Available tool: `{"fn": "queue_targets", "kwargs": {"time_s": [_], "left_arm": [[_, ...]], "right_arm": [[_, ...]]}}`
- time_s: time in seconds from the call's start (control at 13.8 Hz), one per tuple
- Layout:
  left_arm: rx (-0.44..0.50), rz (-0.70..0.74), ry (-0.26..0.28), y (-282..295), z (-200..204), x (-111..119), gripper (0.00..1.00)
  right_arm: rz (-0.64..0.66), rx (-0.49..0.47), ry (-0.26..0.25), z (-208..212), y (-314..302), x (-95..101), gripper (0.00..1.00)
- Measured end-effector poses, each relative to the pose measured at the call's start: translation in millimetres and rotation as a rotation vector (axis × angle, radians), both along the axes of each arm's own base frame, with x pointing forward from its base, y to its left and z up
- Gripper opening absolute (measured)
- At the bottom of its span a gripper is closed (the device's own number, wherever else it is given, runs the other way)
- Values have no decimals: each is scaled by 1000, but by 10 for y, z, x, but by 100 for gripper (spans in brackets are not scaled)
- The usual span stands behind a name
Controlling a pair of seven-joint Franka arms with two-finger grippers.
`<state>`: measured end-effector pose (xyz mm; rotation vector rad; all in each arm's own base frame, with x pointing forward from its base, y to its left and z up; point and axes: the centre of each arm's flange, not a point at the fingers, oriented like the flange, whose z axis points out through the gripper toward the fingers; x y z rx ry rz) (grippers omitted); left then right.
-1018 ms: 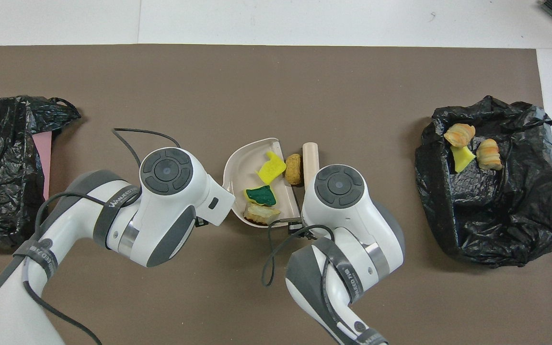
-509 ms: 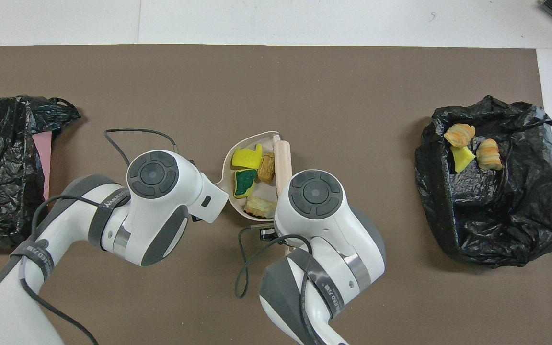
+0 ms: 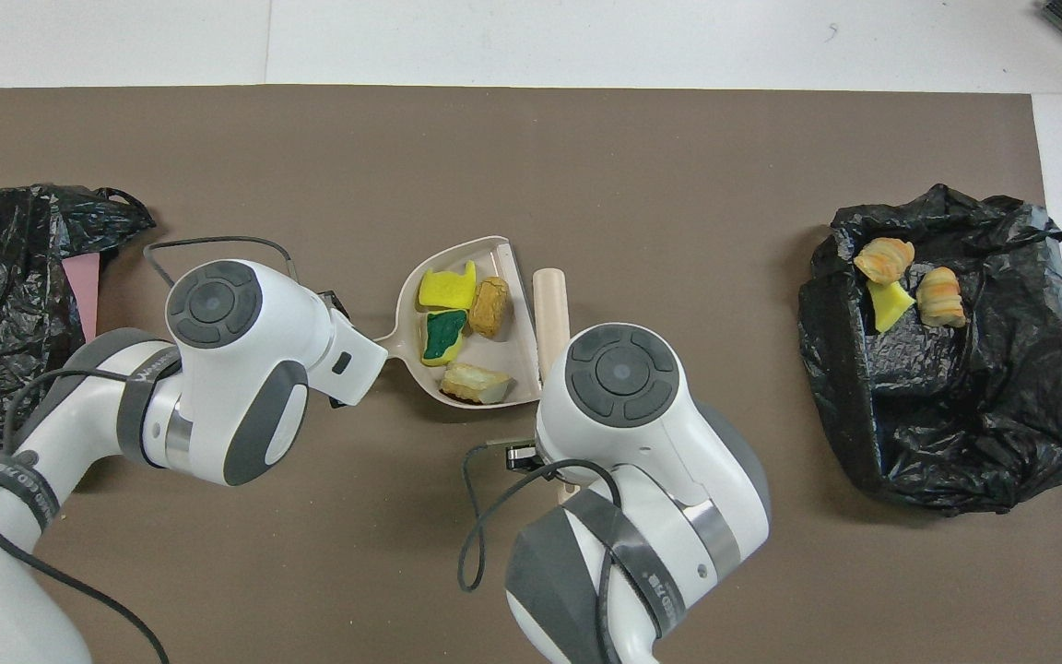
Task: Sweep and dump trash in bin
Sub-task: 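Sweep the tan scrap into the dustpan with the right gripper's brush, then carry the dustpan over the black bag nearest the left arm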
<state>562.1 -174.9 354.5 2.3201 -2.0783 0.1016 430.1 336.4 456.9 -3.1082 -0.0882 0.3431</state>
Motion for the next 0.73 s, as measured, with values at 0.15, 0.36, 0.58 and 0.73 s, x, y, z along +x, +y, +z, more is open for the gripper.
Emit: {"fn": "queue_targets", "kwargs": {"time_s": [0.15, 0.36, 0.58, 0.73], "left_arm": [[1, -43, -2, 260, 86, 201, 31], [4, -90, 19, 678, 286, 463, 31], [5, -106, 40, 1040, 492, 576, 31], [5, -129, 47, 1251, 671, 633, 31]], "right_arm": [[9, -12, -3, -70, 26, -212, 26], [0, -25, -20, -197, 90, -529, 26], [-2, -37, -42, -255, 155, -909, 26], [-18, -38, -64, -314, 236, -1152, 26]]}}
